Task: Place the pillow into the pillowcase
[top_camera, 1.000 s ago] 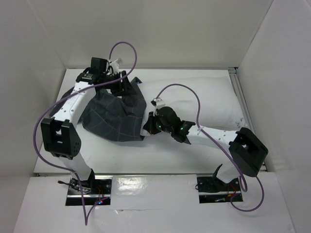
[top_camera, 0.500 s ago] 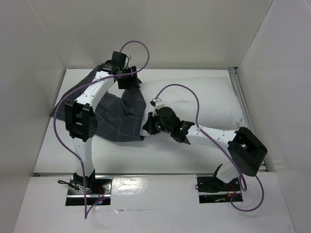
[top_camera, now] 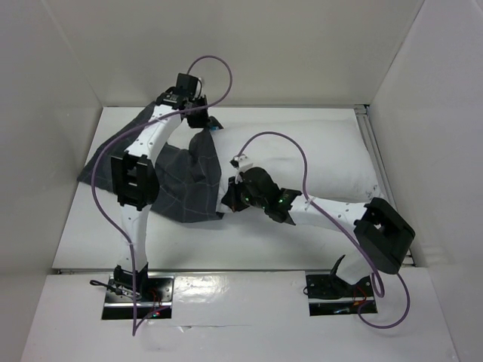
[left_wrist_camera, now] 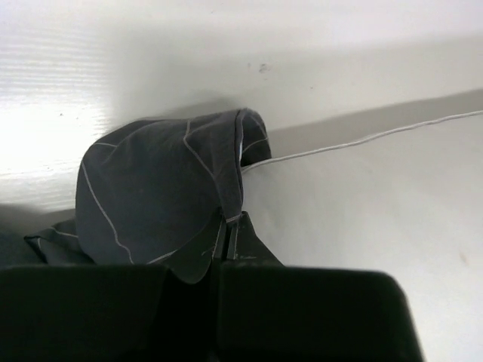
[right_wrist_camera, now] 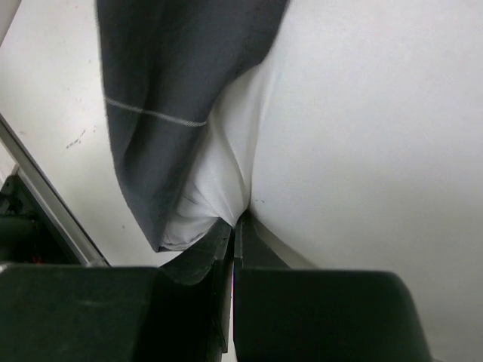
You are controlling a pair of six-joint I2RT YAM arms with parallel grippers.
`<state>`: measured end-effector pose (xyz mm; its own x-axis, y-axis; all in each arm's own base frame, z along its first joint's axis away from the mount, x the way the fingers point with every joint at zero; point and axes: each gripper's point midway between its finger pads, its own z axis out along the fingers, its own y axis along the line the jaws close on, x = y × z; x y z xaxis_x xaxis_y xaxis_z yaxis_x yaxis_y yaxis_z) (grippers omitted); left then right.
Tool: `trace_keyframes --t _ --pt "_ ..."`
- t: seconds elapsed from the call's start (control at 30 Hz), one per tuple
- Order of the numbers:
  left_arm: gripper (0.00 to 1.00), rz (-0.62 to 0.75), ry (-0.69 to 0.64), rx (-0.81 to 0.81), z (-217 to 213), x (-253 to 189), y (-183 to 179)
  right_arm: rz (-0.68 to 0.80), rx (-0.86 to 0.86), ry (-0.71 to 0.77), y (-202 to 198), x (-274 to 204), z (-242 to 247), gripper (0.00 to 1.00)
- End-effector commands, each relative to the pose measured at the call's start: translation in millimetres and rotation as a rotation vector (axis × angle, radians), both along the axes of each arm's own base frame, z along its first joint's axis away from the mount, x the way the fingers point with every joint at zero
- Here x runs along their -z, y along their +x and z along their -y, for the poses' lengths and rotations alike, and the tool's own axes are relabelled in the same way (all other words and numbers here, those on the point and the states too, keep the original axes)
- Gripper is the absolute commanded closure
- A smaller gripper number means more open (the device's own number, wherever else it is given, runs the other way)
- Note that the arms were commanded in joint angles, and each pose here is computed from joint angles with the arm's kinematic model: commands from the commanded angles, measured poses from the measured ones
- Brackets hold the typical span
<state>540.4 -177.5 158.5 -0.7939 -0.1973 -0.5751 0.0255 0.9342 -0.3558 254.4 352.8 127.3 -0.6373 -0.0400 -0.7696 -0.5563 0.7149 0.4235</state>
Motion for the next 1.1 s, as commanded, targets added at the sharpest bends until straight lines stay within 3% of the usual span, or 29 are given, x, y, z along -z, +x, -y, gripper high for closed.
trace_keyframes --t 0.0,0.23,0.43,0.53,0.57,0.6,0.63,0.77,0.83,0.9,0.93,0.97,1.0,1.03,1.07 --pt "1.0 0.117 -0.061 0.054 10.7 -45.8 13.3 0.044 -0.112 0.014 -20.5 -17.2 -9.3 1.0" --pt "1.0 0.202 -0.149 0.146 29.5 -86.3 13.4 0.021 -0.311 -0.009 -68.8 -20.0 -24.4 1.0" --pt "1.0 0.151 -0.235 0.185 50.2 -51.4 28.7 0.047 -0.359 -0.054 -76.0 -21.8 -37.7 1.0" --pt "1.0 0.12 -0.263 0.226 63.5 -32.6 30.2 0.081 -0.232 -0.106 -51.5 -22.7 -32.6 1.0" --pt "0.93 0.09 -0.278 0.244 66.8 -25.9 25.6 0.077 -0.182 -0.135 -44.0 -18.6 -28.8 1.0" --pt "0.79 0.078 -0.283 0.25 67.5 -24.8 22.8 0.098 -0.124 -0.145 -32.3 -25.3 -28.1 1.0" --pt "0.56 0.063 -0.271 0.27 66.8 -21.0 17.8 0.125 -0.056 -0.177 -19.2 -25.8 -22.8 1.0" --pt "0.22 0.149 -0.193 0.27 50.4 -70.9 3.5 0.107 0.053 -0.232 20.7 -18.4 -18.0 1.0" --pt "0.13 0.259 -0.139 0.215 32.1 -129.3 -9.4 0.132 0.063 -0.241 32.4 -23.1 -19.2 1.0" --pt "0.13 0.281 -0.103 0.161 12.6 -149.0 -24.8 0.146 0.061 -0.214 40.7 -28.9 -20.0 1.0" --pt "0.17 0.344 -0.107 0.138 3.7 -187.0 -46.8 0.143 0.037 -0.213 37.5 -25.1 -21.2 1.0" --pt "0.23 0.352 -0.083 0.08 -13.7 -193.0 -53.6 0.129 0.015 -0.201 36.0 -24.8 -22.7 1.0" --pt "0.29 0.285 -0.061 0.042 -25.8 -169.0 -65.8 0.125 0.003 -0.194 32.5 -22.6 -22.0 1.0" --pt "0.38 0.274 -0.041 0.021 -33.4 -166.0 -78.6 0.127 0.003 -0.179 34.4 -25.2 -20.4 1.0" --pt "0.63 0.317 -0.048 -0.012 -42.4 -186.8 -102.5 0.111 -0.024 -0.175 29.0 -21.2 -22.0 1.0"
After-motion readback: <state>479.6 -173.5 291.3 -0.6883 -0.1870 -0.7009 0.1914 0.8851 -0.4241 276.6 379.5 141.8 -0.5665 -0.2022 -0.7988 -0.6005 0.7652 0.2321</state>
